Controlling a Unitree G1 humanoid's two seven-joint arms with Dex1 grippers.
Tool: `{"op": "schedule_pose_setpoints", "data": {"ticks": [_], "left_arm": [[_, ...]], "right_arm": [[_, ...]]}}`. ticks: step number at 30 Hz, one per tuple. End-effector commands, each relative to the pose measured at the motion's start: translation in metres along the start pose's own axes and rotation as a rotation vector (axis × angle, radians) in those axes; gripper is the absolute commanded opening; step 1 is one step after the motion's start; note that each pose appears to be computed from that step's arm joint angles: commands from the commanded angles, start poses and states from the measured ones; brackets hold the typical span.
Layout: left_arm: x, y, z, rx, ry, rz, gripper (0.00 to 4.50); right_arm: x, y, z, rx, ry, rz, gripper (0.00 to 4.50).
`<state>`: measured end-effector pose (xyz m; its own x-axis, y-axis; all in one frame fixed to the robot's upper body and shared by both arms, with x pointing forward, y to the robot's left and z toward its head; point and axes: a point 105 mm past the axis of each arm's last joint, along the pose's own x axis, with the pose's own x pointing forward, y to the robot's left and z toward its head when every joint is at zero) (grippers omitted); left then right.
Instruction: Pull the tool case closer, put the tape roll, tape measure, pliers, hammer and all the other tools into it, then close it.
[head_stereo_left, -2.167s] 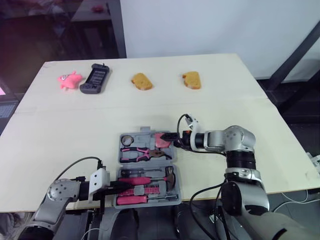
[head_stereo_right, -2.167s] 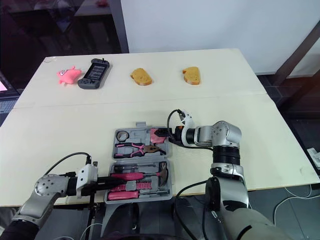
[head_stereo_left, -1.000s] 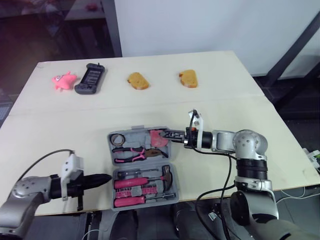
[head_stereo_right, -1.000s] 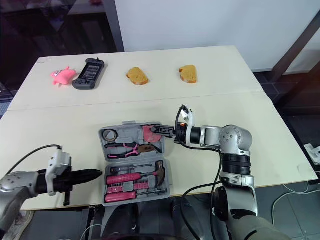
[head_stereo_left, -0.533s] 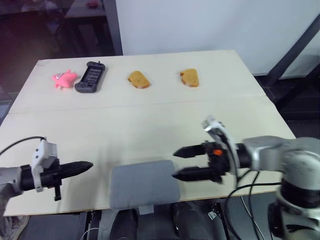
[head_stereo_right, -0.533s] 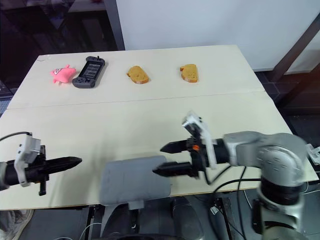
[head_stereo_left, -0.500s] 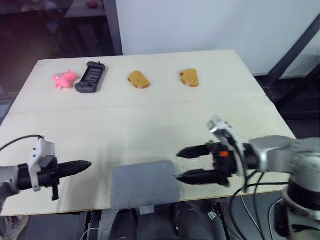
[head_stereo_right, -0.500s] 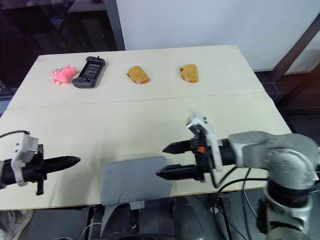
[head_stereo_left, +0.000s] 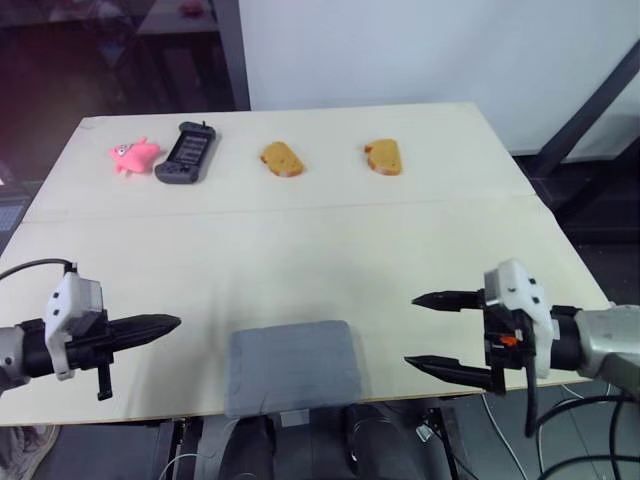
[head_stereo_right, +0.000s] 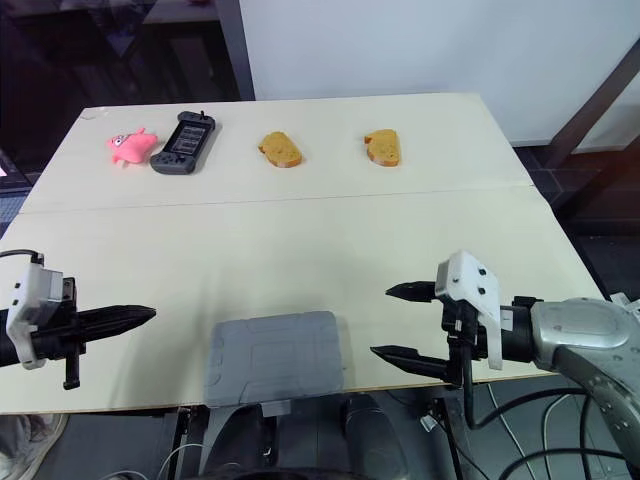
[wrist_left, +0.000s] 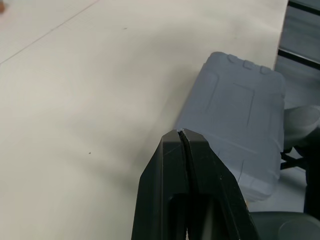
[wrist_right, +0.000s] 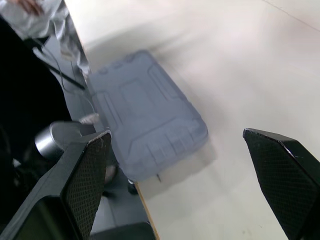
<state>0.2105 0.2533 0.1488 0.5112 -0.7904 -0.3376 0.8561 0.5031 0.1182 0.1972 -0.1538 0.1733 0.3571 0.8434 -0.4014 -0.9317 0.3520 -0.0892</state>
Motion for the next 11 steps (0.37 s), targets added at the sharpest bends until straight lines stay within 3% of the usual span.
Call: {"op": "schedule_pose_setpoints", "data": {"ticks": [1,11], "left_arm": [[0.002,-0.0015,0.0085,0.047,-0.012,0.002,0.0],[0.0016,0.0002,0.0098,0.087,0.004,0.006,0.0]], "right_arm": [[-0.0005,0.0001,0.0011,-0.051,-0.003,0.003,4.46],[0.0023,-0.0001,-0.0064,-0.059,0.012,0.018,4.46]]}}
